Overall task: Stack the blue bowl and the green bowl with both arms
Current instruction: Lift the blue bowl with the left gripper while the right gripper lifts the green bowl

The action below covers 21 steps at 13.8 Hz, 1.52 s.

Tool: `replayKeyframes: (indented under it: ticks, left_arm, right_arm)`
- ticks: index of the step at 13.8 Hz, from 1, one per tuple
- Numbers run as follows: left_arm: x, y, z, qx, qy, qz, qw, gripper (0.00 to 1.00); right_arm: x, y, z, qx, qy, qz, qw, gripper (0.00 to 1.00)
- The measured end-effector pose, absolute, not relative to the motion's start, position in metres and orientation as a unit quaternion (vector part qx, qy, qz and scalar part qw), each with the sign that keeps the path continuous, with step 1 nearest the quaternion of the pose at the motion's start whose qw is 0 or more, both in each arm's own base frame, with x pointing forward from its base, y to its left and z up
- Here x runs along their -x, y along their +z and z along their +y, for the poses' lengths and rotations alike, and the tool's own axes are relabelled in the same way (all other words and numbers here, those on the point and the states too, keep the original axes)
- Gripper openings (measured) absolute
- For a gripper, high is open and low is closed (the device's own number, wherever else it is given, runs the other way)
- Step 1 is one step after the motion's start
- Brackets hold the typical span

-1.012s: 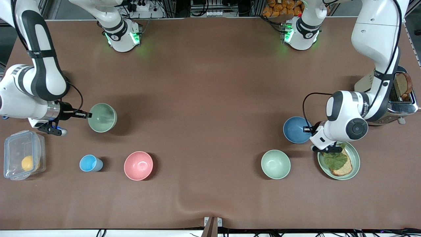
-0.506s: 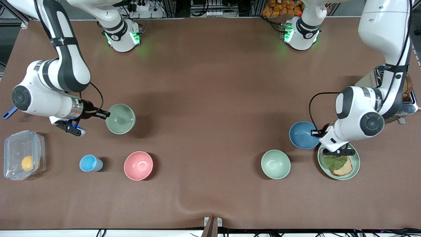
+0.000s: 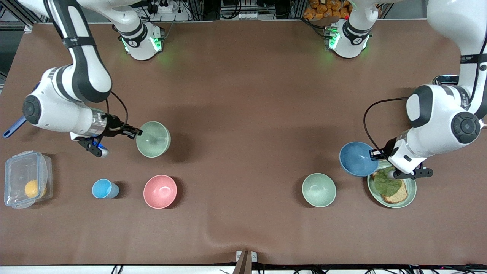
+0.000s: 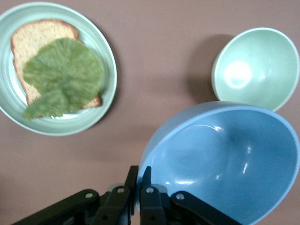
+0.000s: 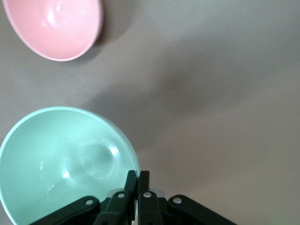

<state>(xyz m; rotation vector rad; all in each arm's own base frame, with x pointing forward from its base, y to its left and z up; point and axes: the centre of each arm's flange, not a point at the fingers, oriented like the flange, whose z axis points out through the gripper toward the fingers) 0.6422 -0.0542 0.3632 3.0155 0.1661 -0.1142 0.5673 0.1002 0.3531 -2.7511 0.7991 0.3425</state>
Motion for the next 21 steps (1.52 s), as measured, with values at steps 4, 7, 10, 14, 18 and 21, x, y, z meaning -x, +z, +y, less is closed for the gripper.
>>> replayKeyframes:
  ticks: [4, 7, 10, 14, 18, 21]
  left_arm:
    - [-0.637, 0.367, -0.081, -0.991, -0.051, 0.102, 0.071, 0.05]
    - [-0.628, 0.370, -0.134, -0.988, -0.061, 0.120, 0.079, 0.05]
    - [-0.619, 0.376, -0.179, -0.982, -0.065, 0.155, 0.086, 0.05]
    - [-0.611, 0.379, -0.215, -0.976, -0.068, 0.187, 0.085, 0.05]
    - [-0.607, 0.383, -0.231, -0.975, -0.069, 0.189, 0.090, 0.05]
    - [-0.609, 0.384, -0.236, -0.975, -0.070, 0.188, 0.095, 0.05]
  right_arm:
    - [-0.554, 0.355, 0.184, 0.937, 0.101, 0.312, 0.120, 0.04]
    - [-0.533, 0.344, 0.231, 0.934, 0.089, 0.325, 0.117, 0.04]
    - [-0.496, 0.315, 0.276, 0.932, 0.069, 0.337, 0.113, 0.04]
    - [-0.451, 0.302, 0.331, 0.931, 0.058, 0.348, 0.094, 0.04]
    - [-0.429, 0.278, 0.333, 0.933, 0.015, 0.344, 0.103, 0.04]
    - [-0.416, 0.260, 0.335, 0.933, 0.011, 0.346, 0.099, 0.04]
